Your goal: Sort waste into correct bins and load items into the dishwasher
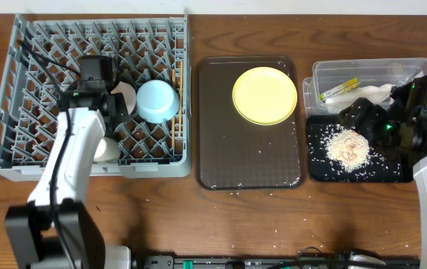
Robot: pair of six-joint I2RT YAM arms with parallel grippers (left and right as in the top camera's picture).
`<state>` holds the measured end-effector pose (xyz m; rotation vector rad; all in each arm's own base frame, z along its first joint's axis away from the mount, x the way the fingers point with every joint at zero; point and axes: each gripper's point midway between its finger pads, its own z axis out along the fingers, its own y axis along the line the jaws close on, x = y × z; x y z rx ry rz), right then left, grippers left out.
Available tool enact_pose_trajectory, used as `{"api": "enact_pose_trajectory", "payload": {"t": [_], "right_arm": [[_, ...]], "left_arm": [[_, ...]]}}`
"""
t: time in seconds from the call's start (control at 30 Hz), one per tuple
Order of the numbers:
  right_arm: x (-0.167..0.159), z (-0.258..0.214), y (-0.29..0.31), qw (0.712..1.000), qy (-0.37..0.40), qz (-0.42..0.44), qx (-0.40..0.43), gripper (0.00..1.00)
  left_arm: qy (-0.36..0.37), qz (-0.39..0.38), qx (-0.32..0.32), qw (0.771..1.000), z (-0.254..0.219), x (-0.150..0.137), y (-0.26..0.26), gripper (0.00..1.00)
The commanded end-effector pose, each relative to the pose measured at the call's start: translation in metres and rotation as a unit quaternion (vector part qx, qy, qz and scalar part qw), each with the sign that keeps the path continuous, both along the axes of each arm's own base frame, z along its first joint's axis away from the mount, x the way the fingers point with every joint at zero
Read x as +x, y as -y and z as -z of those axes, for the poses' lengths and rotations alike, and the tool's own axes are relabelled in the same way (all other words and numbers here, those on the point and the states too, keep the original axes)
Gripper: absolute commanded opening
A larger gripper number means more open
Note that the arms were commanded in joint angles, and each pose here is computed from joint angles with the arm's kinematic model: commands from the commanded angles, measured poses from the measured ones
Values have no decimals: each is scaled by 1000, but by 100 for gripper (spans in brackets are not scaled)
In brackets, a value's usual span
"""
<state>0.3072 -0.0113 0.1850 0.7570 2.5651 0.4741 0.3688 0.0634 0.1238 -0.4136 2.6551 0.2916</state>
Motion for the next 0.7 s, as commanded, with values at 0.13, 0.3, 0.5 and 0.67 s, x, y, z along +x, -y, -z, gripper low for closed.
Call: {"api": "enact_pose_trajectory", "payload": {"t": [0.13, 0.3, 0.5, 0.67], "right_arm": [[0, 0, 0, 1000, -1, 2, 4, 99], [0, 0, 0, 1000, 0, 2, 4, 99], [0, 0, 0, 1000, -1, 2, 4, 99], [0, 0, 0, 1000, 0, 2, 4, 99]], "left_arm": [[102, 11, -14, 995, -47, 26, 4, 10], [104, 10, -15, 994, -28, 44, 3, 10], [57, 34, -66, 996, 12, 48, 21, 9], [47, 54, -92, 993, 18, 46, 37, 8]]}}
